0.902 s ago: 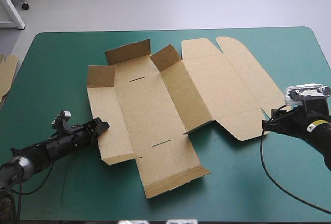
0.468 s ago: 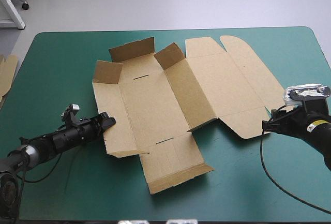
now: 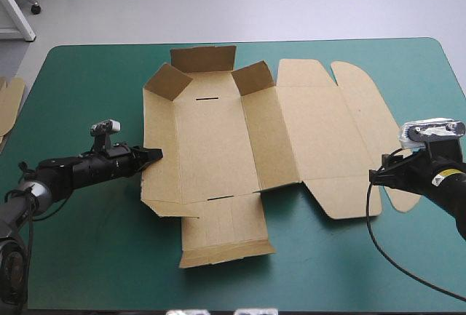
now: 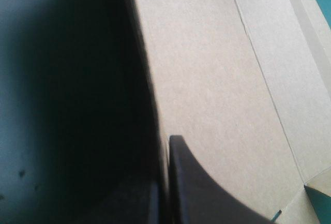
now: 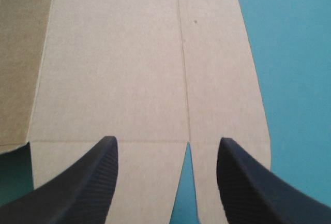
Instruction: Fold the box
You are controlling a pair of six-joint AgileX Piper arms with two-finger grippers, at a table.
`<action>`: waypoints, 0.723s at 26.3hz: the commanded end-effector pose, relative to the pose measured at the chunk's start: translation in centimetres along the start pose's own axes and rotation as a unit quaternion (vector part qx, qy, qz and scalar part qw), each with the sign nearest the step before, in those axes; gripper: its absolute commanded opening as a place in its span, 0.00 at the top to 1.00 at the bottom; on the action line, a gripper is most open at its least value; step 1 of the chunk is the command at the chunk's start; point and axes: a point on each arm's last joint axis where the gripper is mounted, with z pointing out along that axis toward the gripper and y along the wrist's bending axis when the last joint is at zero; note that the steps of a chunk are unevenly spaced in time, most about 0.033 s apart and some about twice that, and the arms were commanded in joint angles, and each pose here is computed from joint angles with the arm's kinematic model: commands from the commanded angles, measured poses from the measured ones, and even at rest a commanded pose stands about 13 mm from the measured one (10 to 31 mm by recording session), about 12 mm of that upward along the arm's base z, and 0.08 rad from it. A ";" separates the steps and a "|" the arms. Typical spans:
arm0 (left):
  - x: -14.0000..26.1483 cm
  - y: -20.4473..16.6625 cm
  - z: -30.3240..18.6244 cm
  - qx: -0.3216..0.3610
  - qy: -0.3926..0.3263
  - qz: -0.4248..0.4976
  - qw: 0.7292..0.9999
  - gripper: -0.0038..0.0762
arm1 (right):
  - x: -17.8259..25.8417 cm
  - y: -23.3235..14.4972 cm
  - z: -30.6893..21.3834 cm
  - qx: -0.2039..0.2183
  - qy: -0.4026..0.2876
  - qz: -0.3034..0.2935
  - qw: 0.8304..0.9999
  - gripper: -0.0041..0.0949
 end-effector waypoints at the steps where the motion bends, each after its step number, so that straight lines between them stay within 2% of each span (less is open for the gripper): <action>1: -3.5 -2.3 -1.3 0.031 -0.018 0.091 0.995 0.97 | -1.4 -0.2 -0.7 0.007 -0.043 0.001 0.999 0.41; 7: -8.2 -3.6 -2.4 0.016 -0.019 0.177 0.984 0.97 | -1.4 -0.2 -0.7 0.007 -0.043 0.001 0.999 0.41; 11: -10.3 -4.0 -2.2 0.028 0.026 0.225 0.974 0.97 | -1.4 -0.2 -0.7 0.007 -0.043 0.001 0.999 0.41; 15: -12.1 -5.2 -1.8 0.051 0.068 0.289 0.953 0.97 | -1.2 -0.2 -0.7 0.006 -0.036 0.001 0.999 0.41; 17: -13.4 -6.5 -1.7 0.065 0.085 0.331 0.938 0.97 | -1.1 -0.2 -0.7 0.005 -0.030 0.001 1.000 0.41; 19: -14.9 -7.3 -1.8 0.052 0.117 0.389 0.912 0.97 | -1.1 -0.2 -0.7 0.005 -0.030 0.001 1.000 0.41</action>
